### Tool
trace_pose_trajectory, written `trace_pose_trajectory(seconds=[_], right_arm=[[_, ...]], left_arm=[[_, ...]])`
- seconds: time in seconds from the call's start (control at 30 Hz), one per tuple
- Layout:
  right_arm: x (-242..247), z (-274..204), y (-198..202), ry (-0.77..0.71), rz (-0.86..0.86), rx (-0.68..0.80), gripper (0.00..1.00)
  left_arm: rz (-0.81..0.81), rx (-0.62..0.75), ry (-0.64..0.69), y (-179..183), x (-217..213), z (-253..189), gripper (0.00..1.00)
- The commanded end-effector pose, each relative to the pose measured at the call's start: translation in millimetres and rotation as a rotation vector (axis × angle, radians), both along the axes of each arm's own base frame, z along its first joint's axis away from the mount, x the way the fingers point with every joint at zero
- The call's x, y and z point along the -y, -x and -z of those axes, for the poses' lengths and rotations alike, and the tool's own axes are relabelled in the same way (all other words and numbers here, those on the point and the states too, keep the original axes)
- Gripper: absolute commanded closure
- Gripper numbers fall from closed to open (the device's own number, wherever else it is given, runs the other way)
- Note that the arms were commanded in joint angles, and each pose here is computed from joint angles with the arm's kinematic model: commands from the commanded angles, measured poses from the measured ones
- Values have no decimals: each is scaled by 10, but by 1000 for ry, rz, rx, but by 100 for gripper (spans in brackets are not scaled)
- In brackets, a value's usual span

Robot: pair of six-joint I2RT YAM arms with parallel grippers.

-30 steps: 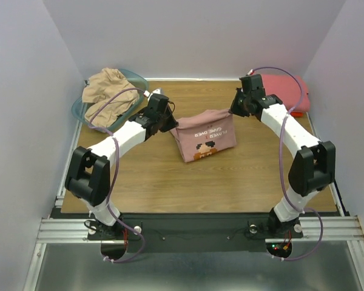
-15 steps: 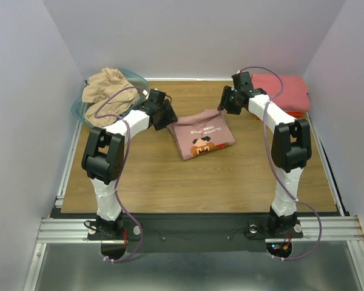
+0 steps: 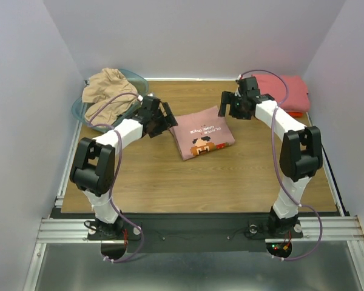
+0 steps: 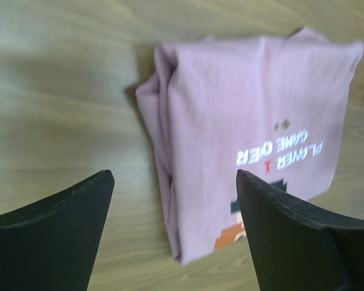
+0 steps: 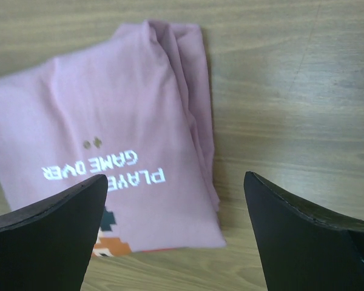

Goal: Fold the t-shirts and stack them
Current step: Fold the tshirt, then neatly place the folded tshirt to the corner

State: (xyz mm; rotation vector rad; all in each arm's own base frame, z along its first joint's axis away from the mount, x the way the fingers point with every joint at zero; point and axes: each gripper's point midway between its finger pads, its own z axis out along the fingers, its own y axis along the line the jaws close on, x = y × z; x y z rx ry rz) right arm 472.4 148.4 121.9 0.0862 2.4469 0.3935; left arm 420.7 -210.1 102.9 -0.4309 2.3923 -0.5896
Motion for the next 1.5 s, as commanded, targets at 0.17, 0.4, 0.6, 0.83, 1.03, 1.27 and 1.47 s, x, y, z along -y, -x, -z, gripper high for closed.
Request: trace_pose_trajectory(seconds=[0.17, 0.4, 0.6, 0.83, 1.03, 1.27, 1.47], right_arm=[[9, 300, 47, 126, -257, 39, 0], [-16, 744, -122, 172, -274, -17, 3], [-249, 982, -58, 209, -314, -38, 7], [-401, 1211, 105, 333, -281, -55, 23], [-426, 1411, 222, 337, -228, -82, 61], [-390, 1262, 26, 373, -202, -7, 88], [-52, 435, -371, 535, -122, 190, 100]], left_arm=[[-6, -6, 45, 830, -135, 98, 5], [-54, -53, 42, 1413, -425, 362, 4], [-95, -87, 37, 1720, -597, 487, 4], [-131, -65, 61, 1818, -670, 402, 4], [-181, -41, 27, 1854, -811, 343, 4], [-218, -16, -9, 1877, -934, 240, 3], [-280, 46, -119, 1777, -1162, -108, 2]])
